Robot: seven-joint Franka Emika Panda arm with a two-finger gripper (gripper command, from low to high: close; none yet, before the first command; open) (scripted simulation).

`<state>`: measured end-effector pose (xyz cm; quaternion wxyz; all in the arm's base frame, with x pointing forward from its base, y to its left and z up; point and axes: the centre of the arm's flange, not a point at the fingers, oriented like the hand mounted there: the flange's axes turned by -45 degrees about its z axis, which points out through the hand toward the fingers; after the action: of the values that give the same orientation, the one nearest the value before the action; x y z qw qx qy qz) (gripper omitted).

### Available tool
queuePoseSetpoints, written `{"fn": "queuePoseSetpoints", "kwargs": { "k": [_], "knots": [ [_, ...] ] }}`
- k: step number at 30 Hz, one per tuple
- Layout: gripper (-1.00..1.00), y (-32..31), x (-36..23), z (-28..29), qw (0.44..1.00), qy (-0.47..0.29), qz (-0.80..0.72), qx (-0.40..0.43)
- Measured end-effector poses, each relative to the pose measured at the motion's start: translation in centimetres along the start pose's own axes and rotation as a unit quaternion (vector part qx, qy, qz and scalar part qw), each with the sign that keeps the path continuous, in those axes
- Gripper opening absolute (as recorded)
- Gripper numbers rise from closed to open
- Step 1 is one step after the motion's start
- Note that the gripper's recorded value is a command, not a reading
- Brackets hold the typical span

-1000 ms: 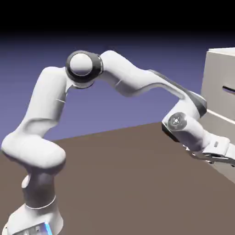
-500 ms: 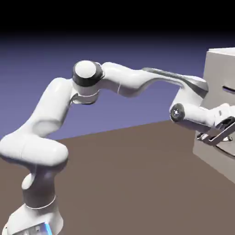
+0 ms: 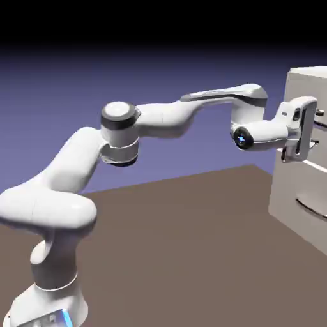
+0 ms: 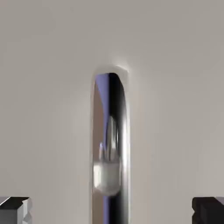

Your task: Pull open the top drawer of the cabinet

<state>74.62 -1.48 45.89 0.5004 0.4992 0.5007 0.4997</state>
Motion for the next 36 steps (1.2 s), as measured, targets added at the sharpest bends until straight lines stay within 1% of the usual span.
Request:
{"fn": "queuePoseSetpoints", "kwargs": {
  "k": [2, 3, 5, 12, 25, 32, 36],
  "knots": [
    [0.00, -0.1, 0.0, 1.1, 1.000, 0.000, 0.001, 0.000],
    [-1.00, -0.2, -0.1, 1.5, 1.000, 0.000, 0.001, 0.000],
    [-1.00, -0.2, -0.1, 1.5, 1.000, 0.000, 0.001, 0.000],
    [-1.00, -0.1, -0.1, -2.5, 1.000, 0.000, 0.001, 0.000],
    [-1.00, -0.2, -0.1, -12.7, 1.000, 0.001, 0.000, 0.003],
    [-1.00, -0.3, -0.2, -12.5, 1.000, -0.001, 0.002, 0.001],
    [-1.00, 0.1, -0.2, -15.3, 1.000, -0.001, 0.003, -0.004]
  ]
}}
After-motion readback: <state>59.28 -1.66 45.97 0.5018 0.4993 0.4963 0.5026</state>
